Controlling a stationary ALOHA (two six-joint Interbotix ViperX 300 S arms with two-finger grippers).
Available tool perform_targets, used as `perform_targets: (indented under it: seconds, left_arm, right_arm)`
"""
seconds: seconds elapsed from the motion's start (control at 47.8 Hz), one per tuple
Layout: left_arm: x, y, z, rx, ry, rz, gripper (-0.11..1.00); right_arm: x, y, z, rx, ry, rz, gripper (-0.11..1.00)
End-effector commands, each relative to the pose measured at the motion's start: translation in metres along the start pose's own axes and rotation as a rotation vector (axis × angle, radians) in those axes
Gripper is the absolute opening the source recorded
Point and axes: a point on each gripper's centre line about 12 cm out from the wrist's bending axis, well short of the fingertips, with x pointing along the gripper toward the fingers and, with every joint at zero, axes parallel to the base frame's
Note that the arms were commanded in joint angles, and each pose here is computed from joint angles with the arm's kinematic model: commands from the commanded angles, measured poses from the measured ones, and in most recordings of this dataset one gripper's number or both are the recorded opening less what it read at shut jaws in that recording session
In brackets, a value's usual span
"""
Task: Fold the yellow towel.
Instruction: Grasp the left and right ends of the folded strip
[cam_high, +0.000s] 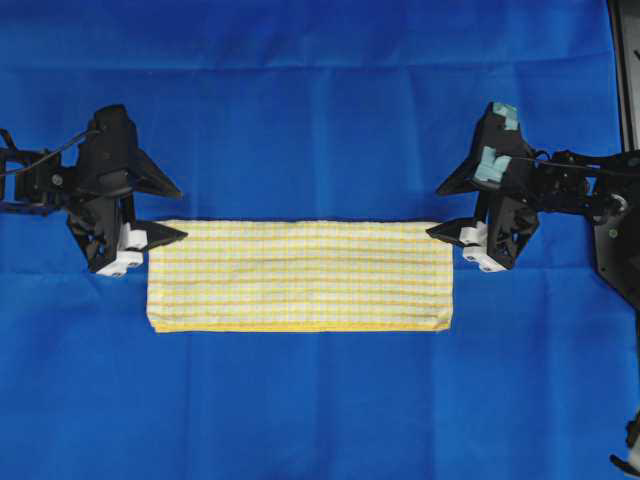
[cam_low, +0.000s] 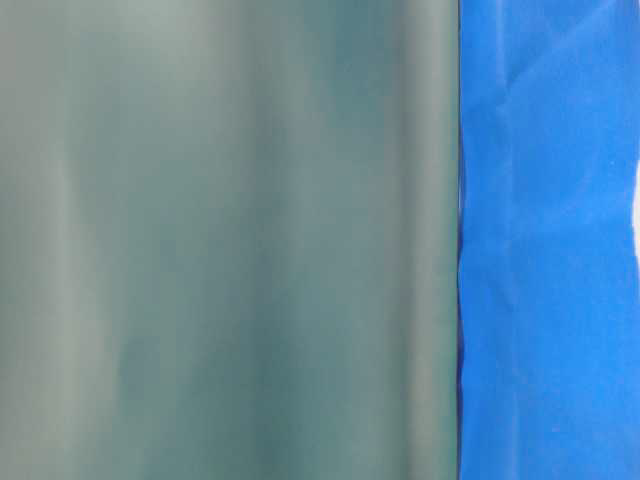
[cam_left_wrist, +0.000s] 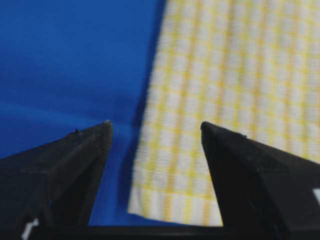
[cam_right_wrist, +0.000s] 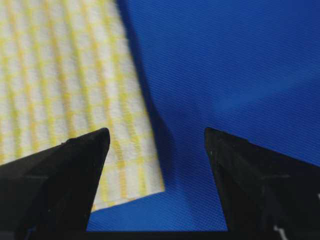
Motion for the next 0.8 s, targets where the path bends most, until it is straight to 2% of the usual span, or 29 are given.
perform_targets:
  seconds: [0.0, 0.188, 0.314, 0.46, 0.586, 0.712, 0.774]
  left_arm:
    - [0.004, 0.003, 0.005, -0.010, -0.002, 0.010, 0.63]
    - [0.015, 0.005, -0.007, -0.015, 0.069, 0.023, 0.49]
    - [0.017, 0.004, -0.008, -0.015, 0.083, 0.022, 0.42]
    - [0.020, -0.004, -0.014, 0.014, 0.118, 0.007, 0.41]
    - [0.021, -0.005, -0.016, 0.020, 0.132, 0.006, 0.41]
    - [0.022, -0.002, -0.016, 0.006, 0.136, 0.015, 0.38]
    - [0.023, -0.001, -0.019, 0.001, 0.160, 0.021, 0.34]
  right_arm:
    - [0.003, 0.003, 0.007, -0.002, -0.001, 0.003, 0.76]
    - [0.014, 0.003, -0.002, 0.005, 0.085, -0.008, 0.76]
    - [0.019, 0.005, -0.004, 0.006, 0.115, -0.009, 0.76]
    - [0.022, 0.004, -0.007, 0.011, 0.133, -0.015, 0.76]
    - [0.025, 0.003, -0.009, 0.012, 0.145, -0.022, 0.73]
    - [0.028, 0.003, -0.010, 0.011, 0.152, -0.025, 0.66]
    - [0.028, 0.004, -0.010, 0.004, 0.155, -0.023, 0.52]
